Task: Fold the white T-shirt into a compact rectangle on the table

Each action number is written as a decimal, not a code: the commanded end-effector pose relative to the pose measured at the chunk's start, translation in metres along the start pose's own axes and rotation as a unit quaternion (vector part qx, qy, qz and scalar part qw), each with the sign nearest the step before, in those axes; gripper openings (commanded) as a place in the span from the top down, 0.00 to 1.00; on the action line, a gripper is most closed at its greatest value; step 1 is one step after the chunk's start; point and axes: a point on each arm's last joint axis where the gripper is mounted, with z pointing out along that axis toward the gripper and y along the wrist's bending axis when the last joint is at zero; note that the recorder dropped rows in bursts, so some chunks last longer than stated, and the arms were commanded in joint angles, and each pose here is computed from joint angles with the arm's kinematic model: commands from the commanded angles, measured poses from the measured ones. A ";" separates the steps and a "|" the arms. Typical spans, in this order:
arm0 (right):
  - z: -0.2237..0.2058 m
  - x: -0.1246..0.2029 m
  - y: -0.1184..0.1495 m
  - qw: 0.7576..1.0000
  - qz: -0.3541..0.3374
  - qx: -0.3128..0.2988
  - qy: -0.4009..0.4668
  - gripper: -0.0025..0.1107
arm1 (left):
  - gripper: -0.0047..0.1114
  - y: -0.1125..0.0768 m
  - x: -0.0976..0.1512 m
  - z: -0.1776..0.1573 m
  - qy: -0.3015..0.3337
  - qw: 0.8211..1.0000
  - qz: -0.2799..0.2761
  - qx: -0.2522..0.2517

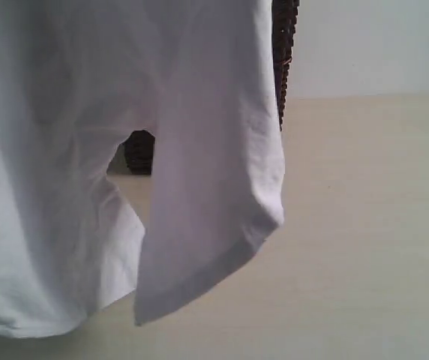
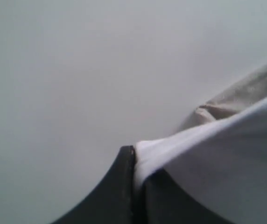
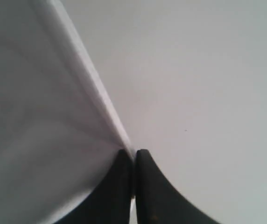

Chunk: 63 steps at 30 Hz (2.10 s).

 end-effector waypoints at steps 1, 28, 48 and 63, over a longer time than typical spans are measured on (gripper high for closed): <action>0.011 0.027 0.003 0.988 -0.087 -0.023 0.126 0.98 | 0.96 -0.017 0.009 0.023 0.066 0.984 0.160 0.031; -0.028 0.072 0.065 0.833 -0.033 -0.494 0.246 0.98 | 0.96 -0.131 0.109 -0.019 0.292 0.838 0.101 0.449; -0.118 0.130 0.193 0.633 -0.036 -0.696 0.338 0.87 | 0.50 -0.194 0.177 -0.082 0.331 0.710 0.034 0.621; -0.032 0.136 0.167 0.851 0.093 -0.304 0.419 0.47 | 0.71 -0.247 0.215 -0.002 0.462 0.782 -0.100 0.406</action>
